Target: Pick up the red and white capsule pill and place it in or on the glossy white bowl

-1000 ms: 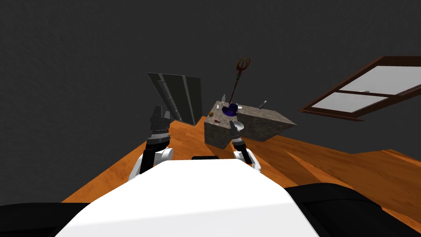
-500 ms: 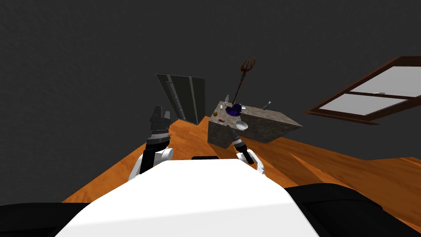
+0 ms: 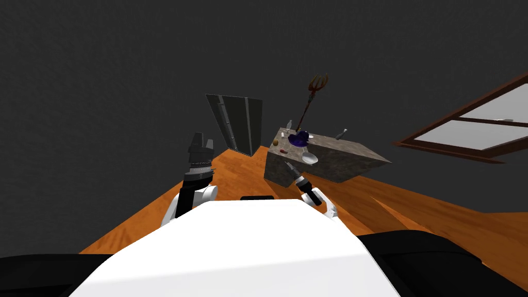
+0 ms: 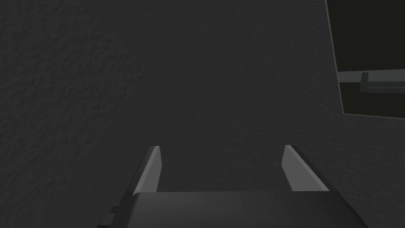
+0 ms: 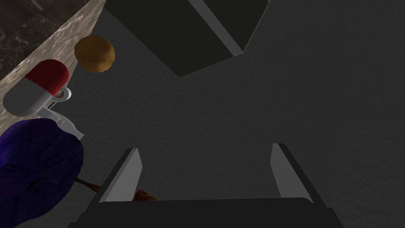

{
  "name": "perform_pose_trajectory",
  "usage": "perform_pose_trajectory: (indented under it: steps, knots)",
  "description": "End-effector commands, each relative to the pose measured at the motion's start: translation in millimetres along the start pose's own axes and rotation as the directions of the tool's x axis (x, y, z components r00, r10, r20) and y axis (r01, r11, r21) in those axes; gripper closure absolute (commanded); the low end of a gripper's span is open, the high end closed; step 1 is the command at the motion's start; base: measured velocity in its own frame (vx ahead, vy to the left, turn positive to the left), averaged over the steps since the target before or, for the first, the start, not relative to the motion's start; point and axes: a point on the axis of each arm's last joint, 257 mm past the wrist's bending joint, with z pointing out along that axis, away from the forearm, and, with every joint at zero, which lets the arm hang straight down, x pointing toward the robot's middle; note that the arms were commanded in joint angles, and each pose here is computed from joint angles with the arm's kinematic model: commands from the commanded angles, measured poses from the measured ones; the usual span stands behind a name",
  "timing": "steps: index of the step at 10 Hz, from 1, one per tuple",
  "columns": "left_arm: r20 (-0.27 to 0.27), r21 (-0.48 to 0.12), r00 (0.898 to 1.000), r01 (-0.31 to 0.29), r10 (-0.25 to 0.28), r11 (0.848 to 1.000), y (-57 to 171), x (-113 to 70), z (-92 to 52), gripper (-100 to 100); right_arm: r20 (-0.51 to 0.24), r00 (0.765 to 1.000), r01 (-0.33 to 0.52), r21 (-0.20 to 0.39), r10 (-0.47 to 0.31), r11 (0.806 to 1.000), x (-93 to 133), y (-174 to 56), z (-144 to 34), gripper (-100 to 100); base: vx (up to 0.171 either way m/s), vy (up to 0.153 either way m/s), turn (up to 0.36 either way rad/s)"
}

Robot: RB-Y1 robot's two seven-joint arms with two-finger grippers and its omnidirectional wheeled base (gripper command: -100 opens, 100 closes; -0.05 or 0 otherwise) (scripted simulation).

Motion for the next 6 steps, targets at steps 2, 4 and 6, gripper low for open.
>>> perform_pose_trajectory:
  steps: [2,4,6]
  knots:
    - [0.0,0.0,1.0,0.0,0.0,1.0,0.0,0.0,0.0,0,-0.106,0.99,0.098,0.042,-0.094,0.994,19.0,-31.0,-23.0,-100,0.02,0.105,0.076]
    - [0.0,0.0,1.0,0.0,0.0,1.0,0.0,0.0,0.0,0,-0.179,0.971,0.169,0.056,-0.157,0.984,27.4,-50.2,-37.5,-100,0.038,0.111,0.115]
    - [0.0,0.0,1.0,0.0,0.0,1.0,0.0,-0.1,0.0,0,-0.262,0.94,0.244,0.071,-0.218,0.967,34.2,-74.4,-56.5,-100,0.045,0.096,0.089]
